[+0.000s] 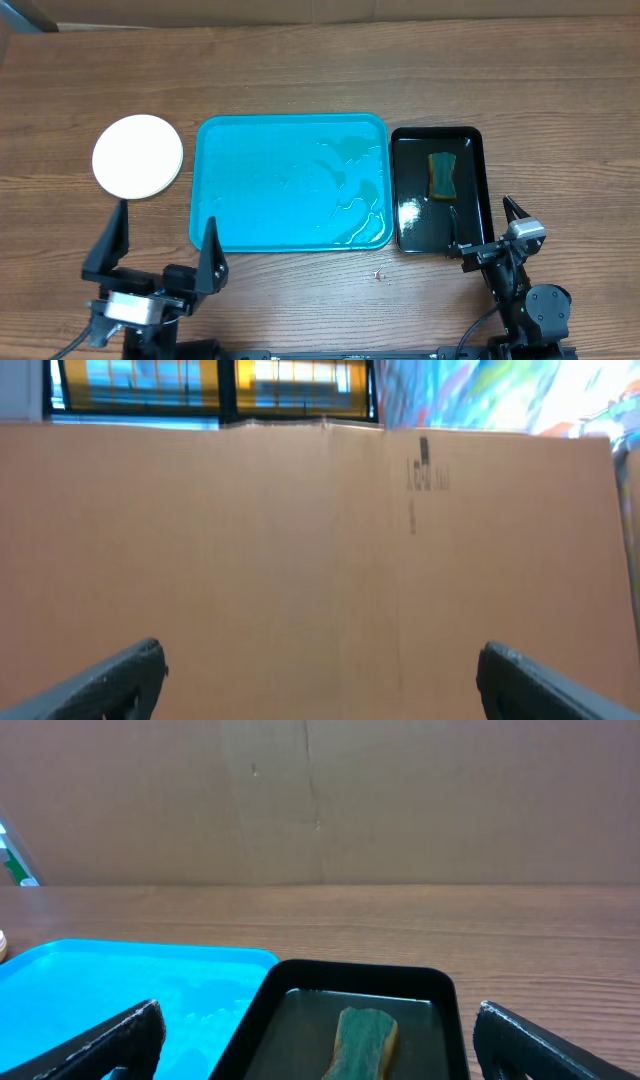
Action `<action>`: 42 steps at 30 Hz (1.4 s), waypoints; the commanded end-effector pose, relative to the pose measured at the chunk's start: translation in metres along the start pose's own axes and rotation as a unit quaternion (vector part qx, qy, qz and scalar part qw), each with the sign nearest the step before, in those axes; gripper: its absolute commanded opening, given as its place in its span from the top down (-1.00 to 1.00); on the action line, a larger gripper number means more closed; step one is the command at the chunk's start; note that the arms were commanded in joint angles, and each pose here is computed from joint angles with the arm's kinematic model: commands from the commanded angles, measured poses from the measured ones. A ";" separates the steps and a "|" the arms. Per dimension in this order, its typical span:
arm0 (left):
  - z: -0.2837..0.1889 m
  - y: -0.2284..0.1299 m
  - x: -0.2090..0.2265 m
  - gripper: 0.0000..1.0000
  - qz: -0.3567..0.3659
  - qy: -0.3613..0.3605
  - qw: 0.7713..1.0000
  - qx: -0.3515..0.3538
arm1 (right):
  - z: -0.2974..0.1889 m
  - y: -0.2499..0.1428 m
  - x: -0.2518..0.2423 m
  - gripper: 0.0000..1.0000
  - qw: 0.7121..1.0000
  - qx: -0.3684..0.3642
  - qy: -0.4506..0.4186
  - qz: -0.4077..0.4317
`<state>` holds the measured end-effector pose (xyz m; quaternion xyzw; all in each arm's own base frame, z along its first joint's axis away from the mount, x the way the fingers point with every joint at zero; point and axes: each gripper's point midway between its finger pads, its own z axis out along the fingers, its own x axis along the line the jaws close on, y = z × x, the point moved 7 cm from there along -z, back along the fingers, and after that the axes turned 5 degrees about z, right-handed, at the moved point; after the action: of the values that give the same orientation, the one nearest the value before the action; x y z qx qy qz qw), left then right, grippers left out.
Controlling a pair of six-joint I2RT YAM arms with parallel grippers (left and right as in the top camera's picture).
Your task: Clean dirty plates on tray and stack at the side
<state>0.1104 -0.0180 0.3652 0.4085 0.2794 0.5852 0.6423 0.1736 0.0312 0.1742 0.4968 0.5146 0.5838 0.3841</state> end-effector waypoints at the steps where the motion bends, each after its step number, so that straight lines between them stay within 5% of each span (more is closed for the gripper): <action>1: -0.007 -0.029 0.002 -1.00 -0.025 0.015 1.000 0.007 | 0.000 -0.002 0.000 -1.00 1.000 -0.003 0.002 0.001; 16: -0.032 -0.159 0.026 -0.99 -0.131 0.162 0.968 0.137 | 0.000 -0.002 0.000 -1.00 1.000 -0.003 0.002 0.001; 24: -0.057 -0.208 0.021 -1.00 -0.138 0.177 0.931 0.289 | 0.000 -0.002 0.000 -1.00 1.000 -0.003 0.002 0.001; 42: -0.056 -0.208 0.020 -1.00 -0.114 0.164 0.935 0.294 | 0.000 -0.001 0.000 -1.00 1.000 -0.003 0.002 0.001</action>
<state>0.1761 0.0144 0.1612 0.4427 0.5879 0.4483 0.5074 0.1737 0.0311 0.1743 0.4968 0.5144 0.5837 0.3846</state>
